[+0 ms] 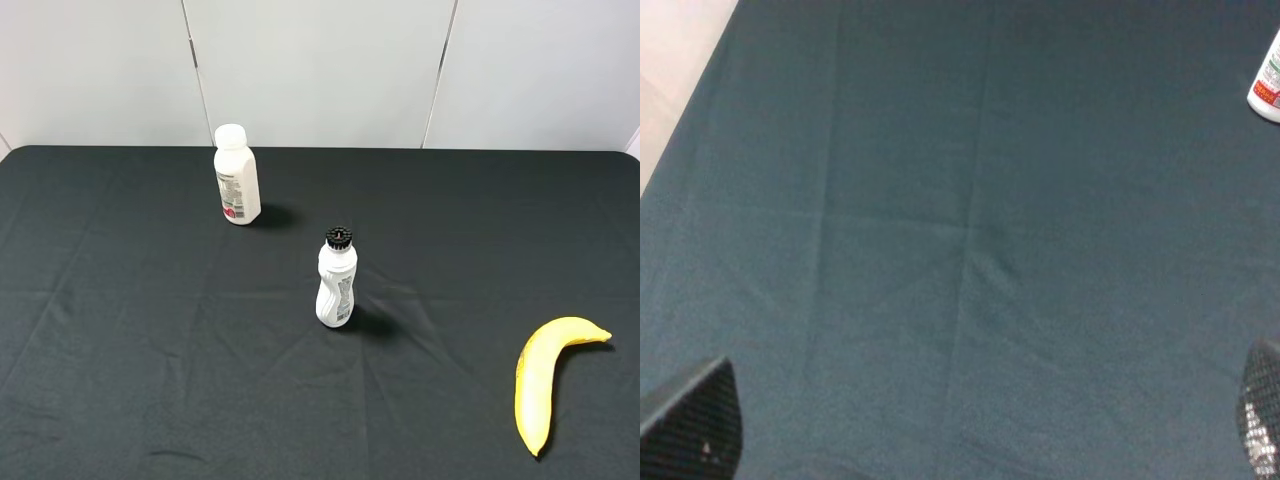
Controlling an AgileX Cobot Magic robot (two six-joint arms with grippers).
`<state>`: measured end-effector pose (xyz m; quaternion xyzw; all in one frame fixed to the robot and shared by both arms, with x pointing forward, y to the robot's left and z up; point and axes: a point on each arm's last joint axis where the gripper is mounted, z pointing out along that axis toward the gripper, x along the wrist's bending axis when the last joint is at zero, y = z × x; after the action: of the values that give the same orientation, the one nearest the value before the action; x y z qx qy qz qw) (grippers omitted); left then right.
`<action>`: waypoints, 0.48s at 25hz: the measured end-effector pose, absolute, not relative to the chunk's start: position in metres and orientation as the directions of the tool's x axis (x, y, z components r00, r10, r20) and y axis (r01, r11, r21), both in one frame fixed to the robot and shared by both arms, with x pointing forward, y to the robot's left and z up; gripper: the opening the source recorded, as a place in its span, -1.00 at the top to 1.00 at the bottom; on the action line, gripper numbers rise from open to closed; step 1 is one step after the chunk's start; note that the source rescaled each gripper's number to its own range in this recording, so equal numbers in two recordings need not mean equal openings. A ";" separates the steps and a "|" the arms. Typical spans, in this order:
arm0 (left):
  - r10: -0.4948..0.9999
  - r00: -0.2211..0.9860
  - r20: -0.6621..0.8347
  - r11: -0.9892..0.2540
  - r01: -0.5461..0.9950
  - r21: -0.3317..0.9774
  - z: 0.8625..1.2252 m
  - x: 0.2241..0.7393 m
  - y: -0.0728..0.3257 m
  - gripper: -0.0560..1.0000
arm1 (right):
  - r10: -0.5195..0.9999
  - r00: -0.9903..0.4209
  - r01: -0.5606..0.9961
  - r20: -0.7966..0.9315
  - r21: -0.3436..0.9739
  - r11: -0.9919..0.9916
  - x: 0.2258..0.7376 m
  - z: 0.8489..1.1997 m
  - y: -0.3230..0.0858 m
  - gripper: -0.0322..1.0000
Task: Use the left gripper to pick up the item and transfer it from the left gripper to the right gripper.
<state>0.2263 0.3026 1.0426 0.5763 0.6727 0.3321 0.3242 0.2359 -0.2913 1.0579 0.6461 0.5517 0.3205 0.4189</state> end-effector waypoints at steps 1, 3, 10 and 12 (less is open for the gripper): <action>0.991 -0.126 -0.053 0.115 0.560 0.821 1.043 0.226 0.303 -1.00 | 0.981 0.188 0.440 -0.046 0.897 -0.042 0.237 1.056 -0.292 -1.00; 0.991 -0.126 -0.053 0.115 0.560 0.821 1.043 0.226 0.303 -1.00 | 0.980 0.194 0.437 -0.039 0.898 -0.051 0.239 1.055 -0.292 -1.00; 0.991 -0.126 -0.053 0.115 0.560 0.821 1.043 0.226 0.303 -1.00 | 0.980 0.196 0.424 -0.038 0.904 -0.050 0.239 1.056 -0.293 -1.00; 0.991 -0.126 -0.053 0.115 0.560 0.821 1.043 0.226 0.303 -1.00 | 0.984 0.176 0.425 -0.037 0.904 -0.042 0.239 1.056 -0.293 -1.00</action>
<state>0.2263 0.3026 1.0426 0.5763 0.6727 0.3321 0.3242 0.2389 -0.2926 1.0563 0.6411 0.5493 0.3319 0.4209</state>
